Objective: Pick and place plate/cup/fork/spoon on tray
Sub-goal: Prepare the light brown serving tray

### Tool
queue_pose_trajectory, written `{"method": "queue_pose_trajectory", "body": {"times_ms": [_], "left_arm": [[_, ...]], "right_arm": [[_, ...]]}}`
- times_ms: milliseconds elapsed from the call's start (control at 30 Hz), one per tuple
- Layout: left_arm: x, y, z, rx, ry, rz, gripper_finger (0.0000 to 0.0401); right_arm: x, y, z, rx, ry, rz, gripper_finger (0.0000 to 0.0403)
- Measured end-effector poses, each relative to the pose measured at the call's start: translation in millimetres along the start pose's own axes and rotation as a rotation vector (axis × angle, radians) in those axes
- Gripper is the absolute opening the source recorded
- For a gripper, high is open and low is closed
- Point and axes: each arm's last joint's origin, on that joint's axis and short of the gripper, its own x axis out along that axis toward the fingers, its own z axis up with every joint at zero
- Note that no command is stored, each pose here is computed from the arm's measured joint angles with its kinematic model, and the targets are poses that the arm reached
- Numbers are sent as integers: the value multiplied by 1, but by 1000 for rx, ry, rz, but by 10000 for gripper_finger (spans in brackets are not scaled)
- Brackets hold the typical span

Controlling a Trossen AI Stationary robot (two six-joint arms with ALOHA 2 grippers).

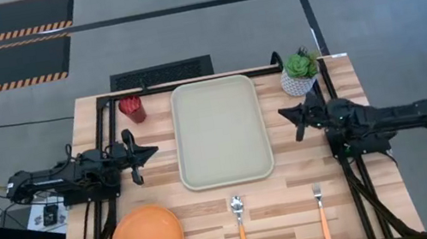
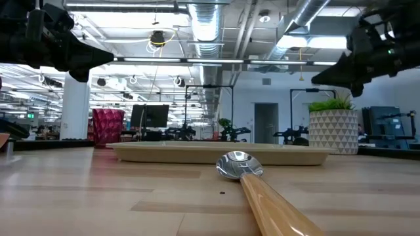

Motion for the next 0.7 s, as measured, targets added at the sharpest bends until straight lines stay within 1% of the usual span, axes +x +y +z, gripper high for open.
{"method": "queue_pose_trajectory", "body": {"times_ms": [167,333,400,533,700], "left_arm": [[0,0,0,0,0,0,0],[0,0,0,0,0,1,0],[0,0,0,0,0,0,0],[0,0,0,0,0,0,0],[0,0,0,0,0,1,0]], "right_arm": [[11,20,10,-52,103,3,9],[25,38,20,-101,224,-29,10],[32,42,20,-90,284,-49,11],[45,45,10,13,417,-141,24],[63,31,-9,213,511,-315,74]]}}
